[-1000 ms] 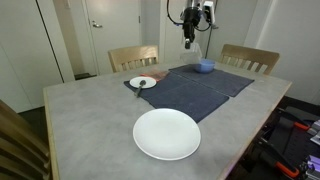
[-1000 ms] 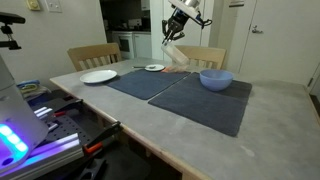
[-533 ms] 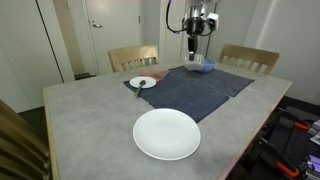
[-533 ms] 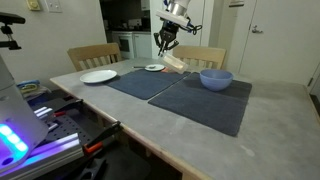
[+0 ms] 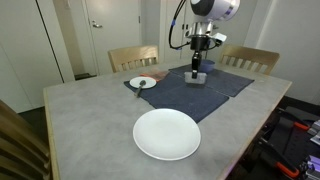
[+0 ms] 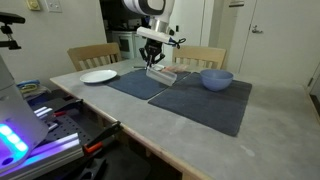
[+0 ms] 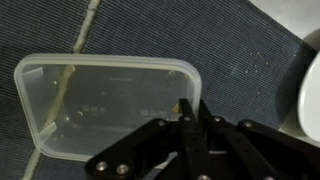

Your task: Pour the contents in the lunchbox into the bowl

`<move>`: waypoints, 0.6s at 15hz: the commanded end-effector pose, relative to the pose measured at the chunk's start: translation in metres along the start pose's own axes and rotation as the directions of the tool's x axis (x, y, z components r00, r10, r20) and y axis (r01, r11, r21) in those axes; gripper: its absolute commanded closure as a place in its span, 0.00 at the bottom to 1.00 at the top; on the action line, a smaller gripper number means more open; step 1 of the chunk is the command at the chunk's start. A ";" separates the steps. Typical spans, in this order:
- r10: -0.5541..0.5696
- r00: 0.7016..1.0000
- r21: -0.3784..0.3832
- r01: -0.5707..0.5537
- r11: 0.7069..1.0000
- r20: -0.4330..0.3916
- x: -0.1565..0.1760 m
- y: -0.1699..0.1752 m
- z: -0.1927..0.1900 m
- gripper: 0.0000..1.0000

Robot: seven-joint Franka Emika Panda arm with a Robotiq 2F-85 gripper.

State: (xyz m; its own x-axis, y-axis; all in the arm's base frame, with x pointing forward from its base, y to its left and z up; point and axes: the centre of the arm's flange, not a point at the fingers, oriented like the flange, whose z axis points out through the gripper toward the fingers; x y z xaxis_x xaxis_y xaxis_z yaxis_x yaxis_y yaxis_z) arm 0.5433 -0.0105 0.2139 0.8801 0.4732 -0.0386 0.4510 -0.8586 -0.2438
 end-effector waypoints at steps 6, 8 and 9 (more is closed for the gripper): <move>-0.051 0.985 -0.053 0.043 0.998 -0.165 -0.005 -0.045 0.026 0.98; -0.058 0.985 -0.056 0.049 0.997 -0.163 -0.002 -0.049 0.031 0.98; -0.065 0.985 -0.058 0.056 0.997 -0.160 0.000 -0.051 0.032 0.94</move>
State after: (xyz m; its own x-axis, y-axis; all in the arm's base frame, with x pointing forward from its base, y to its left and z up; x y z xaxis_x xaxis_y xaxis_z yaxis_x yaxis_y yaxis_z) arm 0.5248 0.0388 0.1978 0.8728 0.4759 0.1088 0.4882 -0.8511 -0.1931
